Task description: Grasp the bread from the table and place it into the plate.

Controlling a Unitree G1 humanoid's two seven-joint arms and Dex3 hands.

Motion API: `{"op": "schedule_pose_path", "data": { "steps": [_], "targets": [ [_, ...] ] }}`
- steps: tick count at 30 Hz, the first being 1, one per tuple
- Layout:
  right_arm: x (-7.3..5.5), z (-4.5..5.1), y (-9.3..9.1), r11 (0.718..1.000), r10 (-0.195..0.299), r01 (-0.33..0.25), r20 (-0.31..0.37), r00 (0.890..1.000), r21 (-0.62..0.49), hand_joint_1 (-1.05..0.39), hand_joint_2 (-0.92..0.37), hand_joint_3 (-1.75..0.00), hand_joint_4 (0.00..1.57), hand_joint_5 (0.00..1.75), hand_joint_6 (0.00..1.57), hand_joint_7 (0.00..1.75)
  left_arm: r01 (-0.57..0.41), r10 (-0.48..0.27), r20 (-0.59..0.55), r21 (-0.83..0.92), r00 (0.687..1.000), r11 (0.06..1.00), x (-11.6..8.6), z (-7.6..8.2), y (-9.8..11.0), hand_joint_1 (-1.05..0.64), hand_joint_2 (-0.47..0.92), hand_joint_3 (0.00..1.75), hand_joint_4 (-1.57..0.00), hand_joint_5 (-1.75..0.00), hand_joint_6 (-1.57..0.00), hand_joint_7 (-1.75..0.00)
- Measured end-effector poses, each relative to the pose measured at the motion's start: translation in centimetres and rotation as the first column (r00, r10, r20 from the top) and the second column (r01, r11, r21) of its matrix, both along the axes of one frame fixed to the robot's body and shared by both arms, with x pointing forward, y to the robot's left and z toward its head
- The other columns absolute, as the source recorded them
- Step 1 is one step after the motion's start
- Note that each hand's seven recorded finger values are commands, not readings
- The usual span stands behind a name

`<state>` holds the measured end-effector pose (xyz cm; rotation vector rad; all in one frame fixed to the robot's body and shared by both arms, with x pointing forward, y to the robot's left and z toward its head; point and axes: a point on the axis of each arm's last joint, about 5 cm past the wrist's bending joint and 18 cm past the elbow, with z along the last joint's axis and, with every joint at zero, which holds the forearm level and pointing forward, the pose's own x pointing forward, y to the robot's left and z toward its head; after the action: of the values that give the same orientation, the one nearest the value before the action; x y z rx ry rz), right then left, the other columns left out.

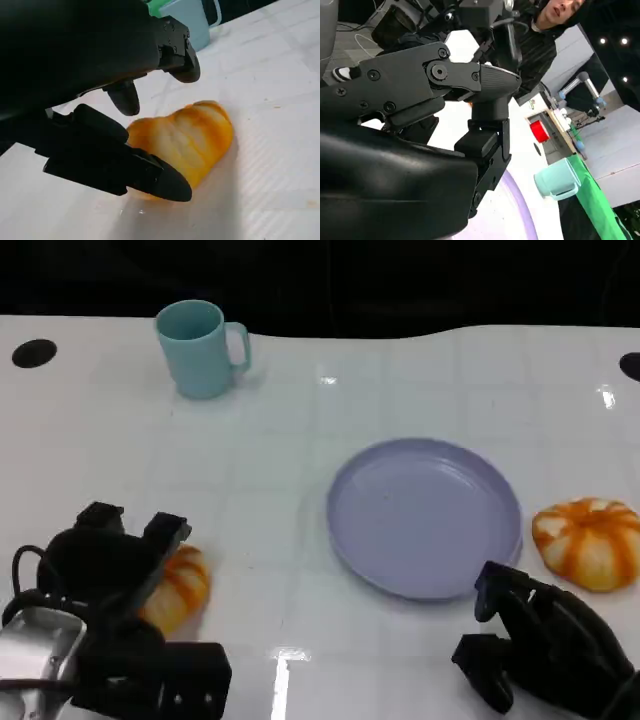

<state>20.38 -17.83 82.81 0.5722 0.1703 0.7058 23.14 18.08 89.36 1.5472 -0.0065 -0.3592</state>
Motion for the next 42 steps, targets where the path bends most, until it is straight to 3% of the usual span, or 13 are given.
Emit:
{"op": "schedule_pose_path", "data": {
  "steps": [10,15,18,21,23,25,28,29,31,33,34,42],
  "targets": [
    [0.0,0.06,0.0,1.0,-0.006,0.006,0.019,1.0,-0.017,-0.61,-0.92,-0.5,1.16,1.75,0.95,1.75,0.003,-0.004,-0.034,-0.01,0.999,1.0,2.3,-1.5,0.1,-0.69,0.82,0.0,0.0,-1.29,0.0,-0.69],
    [0.0,0.09,0.0,1.0,-0.008,0.008,0.008,1.0,-0.018,-0.61,-0.92,-0.49,1.17,1.75,0.96,1.75,-0.014,0.01,-0.076,-0.047,0.997,0.999,3.3,-1.8,0.1,-0.6,0.82,0.01,0.0,-1.37,0.0,-0.86],
    [0.0,0.13,0.0,1.0,-0.008,0.008,0.01,1.0,-0.018,-0.61,-0.92,-0.49,1.16,1.75,0.95,1.74,-0.019,0.013,-0.095,-0.071,0.995,0.997,3.6,-2.0,0.2,-0.49,0.86,0.01,-0.27,-1.39,-0.02,-1.15],
    [0.0,0.13,0.0,1.0,-0.007,0.007,0.011,1.0,-0.018,-0.61,-0.92,-0.5,1.16,1.75,0.95,1.75,-0.026,0.016,-0.092,-0.105,0.996,0.994,3.9,-2.2,0.3,-0.39,0.89,0.0,-0.73,-1.43,-0.34,-1.2],
    [0.0,0.14,0.0,1.0,-0.008,0.008,0.012,1.0,-0.018,-0.61,-0.92,-0.5,1.16,1.75,0.95,1.75,-0.026,0.016,-0.074,-0.131,0.997,0.991,4.0,-2.4,0.4,-0.35,0.91,0.02,-0.91,-1.5,-0.51,-1.2],
    [0.0,0.14,0.0,1.0,-0.008,0.009,0.014,1.0,-0.019,-0.61,-0.91,-0.5,1.16,1.75,0.95,1.75,-0.019,0.012,-0.049,-0.155,0.999,0.988,4.1,-2.7,0.6,-0.32,0.92,0.06,-1.0,-1.52,-0.64,-1.14],
    [0.0,0.13,0.0,1.0,-0.007,0.007,0.008,1.0,-0.016,-0.61,-0.91,-0.49,1.17,1.75,0.97,1.75,-0.01,0.006,-0.025,-0.163,1.0,0.987,4.3,-3.2,0.7,-0.3,0.92,0.24,-1.07,-1.36,-0.87,-0.99],
    [0.0,0.13,0.0,1.0,-0.006,0.007,0.006,1.0,-0.014,-0.61,-0.92,-0.5,1.17,1.75,0.97,1.75,-0.009,0.006,-0.021,-0.158,1.0,0.987,4.4,-3.2,0.7,-0.28,0.92,0.32,-1.15,-1.24,-1.03,-0.84],
    [0.0,0.14,0.0,1.0,-0.006,0.006,0.004,1.0,-0.014,-0.6,-0.92,-0.5,1.16,1.75,0.96,1.75,-0.011,0.009,-0.011,-0.143,1.0,0.99,4.6,-3.4,0.7,-0.26,0.92,0.42,-1.24,-1.18,-1.23,-0.7],
    [0.0,0.15,0.0,1.0,-0.006,0.006,0.005,1.0,-0.014,-0.6,-0.92,-0.5,1.16,1.75,0.95,1.75,-0.01,0.01,-0.002,-0.126,1.0,0.992,4.7,-3.5,0.6,-0.26,0.92,0.45,-1.26,-1.26,-1.32,-0.7],
    [-0.1,0.16,0.0,1.0,-0.005,0.006,0.006,1.0,-0.015,-0.6,-0.91,-0.5,1.15,1.75,0.95,1.74,-0.006,0.007,0.006,-0.116,1.0,0.993,4.8,-3.6,0.6,-0.25,0.92,0.48,-1.26,-1.35,-1.31,-0.8],
    [-0.1,0.07,-0.1,1.0,0.002,-0.002,-0.007,1.0,0.005,-0.62,-0.92,-0.47,1.15,1.75,0.95,1.74,-0.002,0.014,0.124,-0.094,0.992,0.996,4.4,-4.9,0.4,-0.27,0.92,0.52,-1.29,-1.61,-1.15,-1.18]
  ]
}}
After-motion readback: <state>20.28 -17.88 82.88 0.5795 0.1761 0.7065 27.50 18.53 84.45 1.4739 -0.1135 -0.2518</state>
